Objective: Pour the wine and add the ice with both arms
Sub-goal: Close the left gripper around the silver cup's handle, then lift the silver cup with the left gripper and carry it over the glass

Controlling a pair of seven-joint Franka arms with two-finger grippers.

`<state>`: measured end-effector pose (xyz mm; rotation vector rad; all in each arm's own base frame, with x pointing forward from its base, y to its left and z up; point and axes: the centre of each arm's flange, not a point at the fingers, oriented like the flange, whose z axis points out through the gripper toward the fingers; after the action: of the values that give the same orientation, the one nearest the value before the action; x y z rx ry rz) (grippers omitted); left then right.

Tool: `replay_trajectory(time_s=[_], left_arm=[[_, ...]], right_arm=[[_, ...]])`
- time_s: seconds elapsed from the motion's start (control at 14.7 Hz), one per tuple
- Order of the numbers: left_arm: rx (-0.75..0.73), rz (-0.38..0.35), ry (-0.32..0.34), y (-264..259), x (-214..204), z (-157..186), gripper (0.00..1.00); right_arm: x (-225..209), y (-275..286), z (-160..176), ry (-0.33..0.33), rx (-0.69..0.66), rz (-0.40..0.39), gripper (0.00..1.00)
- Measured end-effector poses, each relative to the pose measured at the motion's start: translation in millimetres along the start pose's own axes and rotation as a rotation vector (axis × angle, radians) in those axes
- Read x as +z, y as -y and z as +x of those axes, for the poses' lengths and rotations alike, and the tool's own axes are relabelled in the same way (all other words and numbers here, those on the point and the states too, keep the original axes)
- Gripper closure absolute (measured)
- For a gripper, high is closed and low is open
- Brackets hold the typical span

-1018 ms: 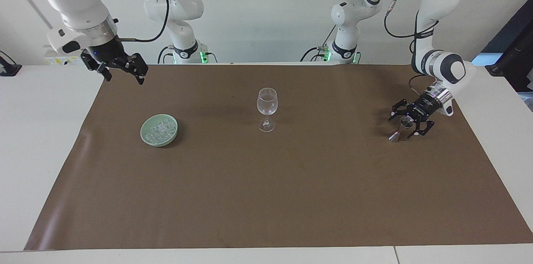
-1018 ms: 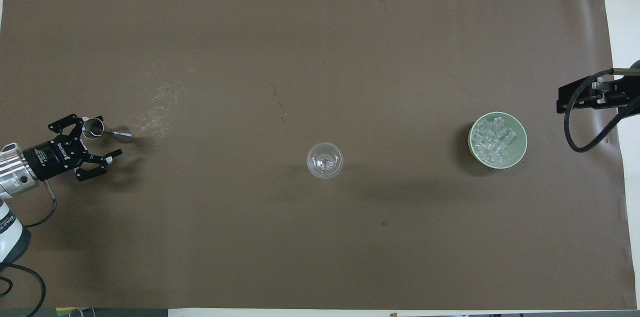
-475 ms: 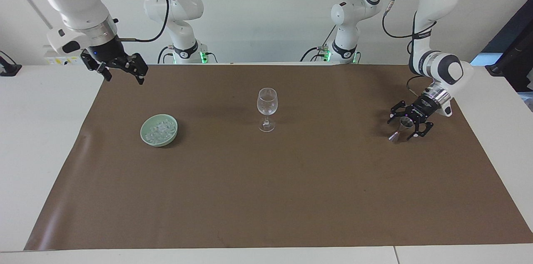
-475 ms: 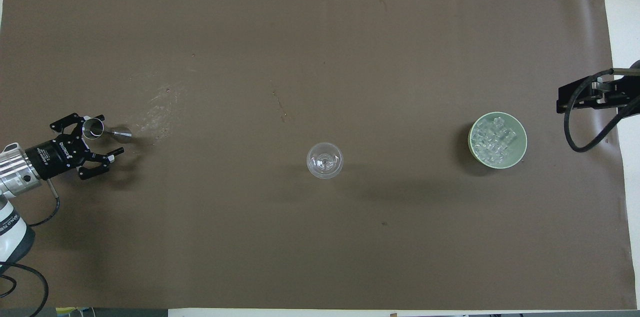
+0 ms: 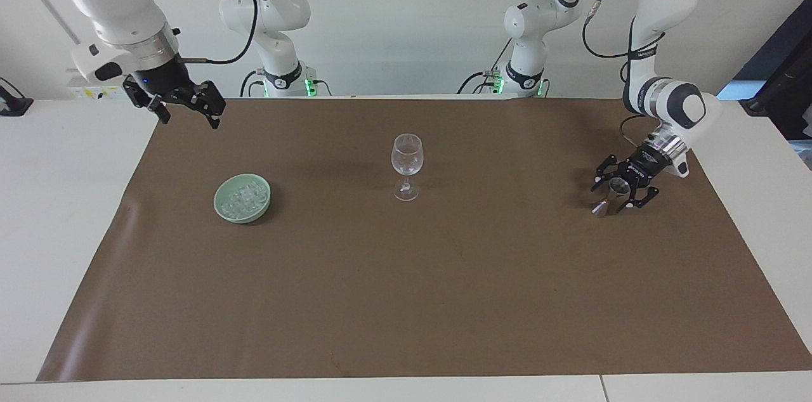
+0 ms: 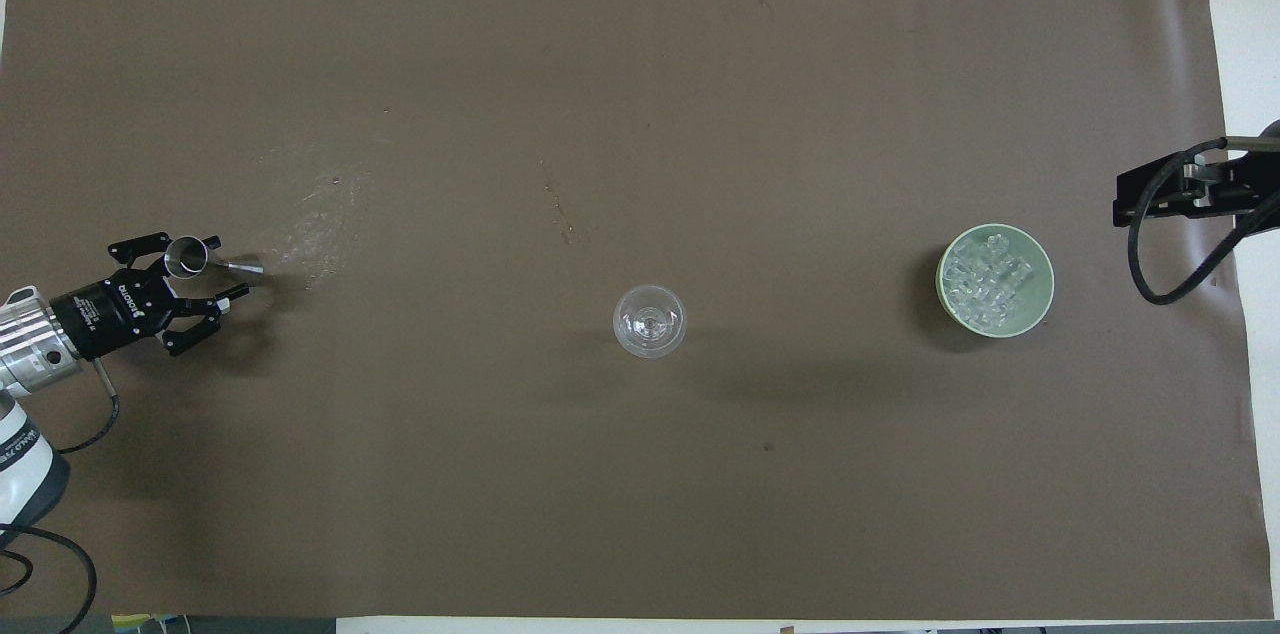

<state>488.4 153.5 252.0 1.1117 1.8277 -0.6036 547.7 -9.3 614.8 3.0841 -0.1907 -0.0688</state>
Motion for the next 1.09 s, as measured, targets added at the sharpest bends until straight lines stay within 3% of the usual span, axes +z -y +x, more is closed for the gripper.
replay_trajectory(time_s=[0.2, 0.27, 0.68, 1.09], left_arm=[[-0.001, -0.005, 0.001, -0.6, -1.9, 0.1, 0.73], [0.0, -0.006, 0.007, -0.8, -2.6, -1.8, 0.78], [0.015, 0.0, 0.057, -1.3, -12.6, -17.4, 0.78], [0.033, 0.05, 0.096, 7.7, 1.1, -109.1, 0.78]], right_arm=[[0.0, 0.0, 0.0, 0.0, 0.0, 0.0, 0.0], [0.0, 0.0, 0.0, 0.0, 0.0, 0.0, 0.0], [0.0, 0.0, 0.0, 0.0, 0.0, 0.0, 0.0], [0.0, 0.0, 0.0, 0.0, 0.0, 0.0, 0.0]])
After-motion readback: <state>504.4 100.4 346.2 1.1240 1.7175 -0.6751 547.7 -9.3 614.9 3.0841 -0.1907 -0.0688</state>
